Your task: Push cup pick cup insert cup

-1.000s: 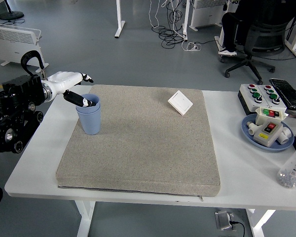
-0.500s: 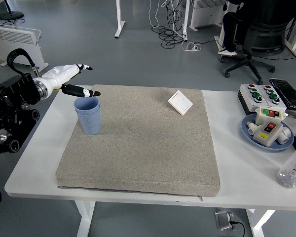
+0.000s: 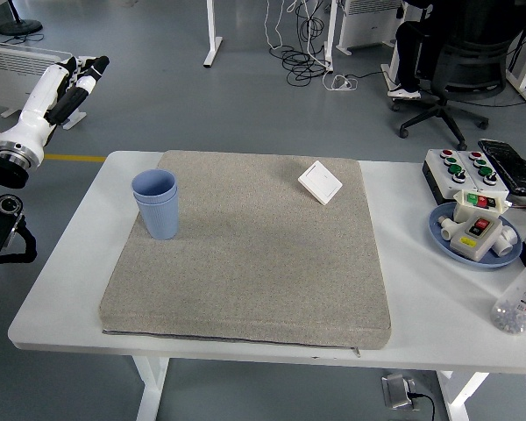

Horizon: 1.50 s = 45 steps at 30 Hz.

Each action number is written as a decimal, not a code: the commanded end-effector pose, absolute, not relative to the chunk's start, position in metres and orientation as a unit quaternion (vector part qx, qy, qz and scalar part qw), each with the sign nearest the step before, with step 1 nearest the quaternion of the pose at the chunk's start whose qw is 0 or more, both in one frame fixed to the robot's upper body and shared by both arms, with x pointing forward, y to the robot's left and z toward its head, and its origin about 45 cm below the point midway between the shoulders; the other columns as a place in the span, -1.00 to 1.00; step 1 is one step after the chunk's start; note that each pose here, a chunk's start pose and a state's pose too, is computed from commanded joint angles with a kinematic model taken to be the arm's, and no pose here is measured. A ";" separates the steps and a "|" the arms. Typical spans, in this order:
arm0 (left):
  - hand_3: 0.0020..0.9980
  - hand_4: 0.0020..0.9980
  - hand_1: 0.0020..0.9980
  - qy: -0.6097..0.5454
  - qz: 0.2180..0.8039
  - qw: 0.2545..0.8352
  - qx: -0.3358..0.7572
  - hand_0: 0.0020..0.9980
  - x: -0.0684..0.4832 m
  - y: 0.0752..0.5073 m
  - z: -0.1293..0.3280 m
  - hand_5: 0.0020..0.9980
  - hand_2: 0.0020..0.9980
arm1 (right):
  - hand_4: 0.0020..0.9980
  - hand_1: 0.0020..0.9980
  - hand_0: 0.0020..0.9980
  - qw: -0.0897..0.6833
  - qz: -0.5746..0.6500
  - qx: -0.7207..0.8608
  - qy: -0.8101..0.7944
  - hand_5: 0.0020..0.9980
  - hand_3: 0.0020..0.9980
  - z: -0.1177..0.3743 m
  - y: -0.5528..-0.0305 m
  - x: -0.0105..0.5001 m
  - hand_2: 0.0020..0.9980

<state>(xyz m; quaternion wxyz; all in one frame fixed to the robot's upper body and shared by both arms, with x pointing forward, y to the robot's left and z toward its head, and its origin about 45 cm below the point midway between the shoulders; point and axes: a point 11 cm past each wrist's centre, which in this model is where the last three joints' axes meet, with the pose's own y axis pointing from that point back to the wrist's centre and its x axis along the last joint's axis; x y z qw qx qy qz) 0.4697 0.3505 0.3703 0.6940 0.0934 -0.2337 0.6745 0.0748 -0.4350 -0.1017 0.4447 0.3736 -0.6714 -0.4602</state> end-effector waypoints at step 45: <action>0.63 0.21 0.72 0.162 0.736 0.623 -0.208 0.72 0.347 0.346 0.190 1.00 0.82 | -0.84 0.25 0.51 0.445 -0.462 0.371 -0.671 -0.07 0.11 -0.103 -0.436 0.069 0.30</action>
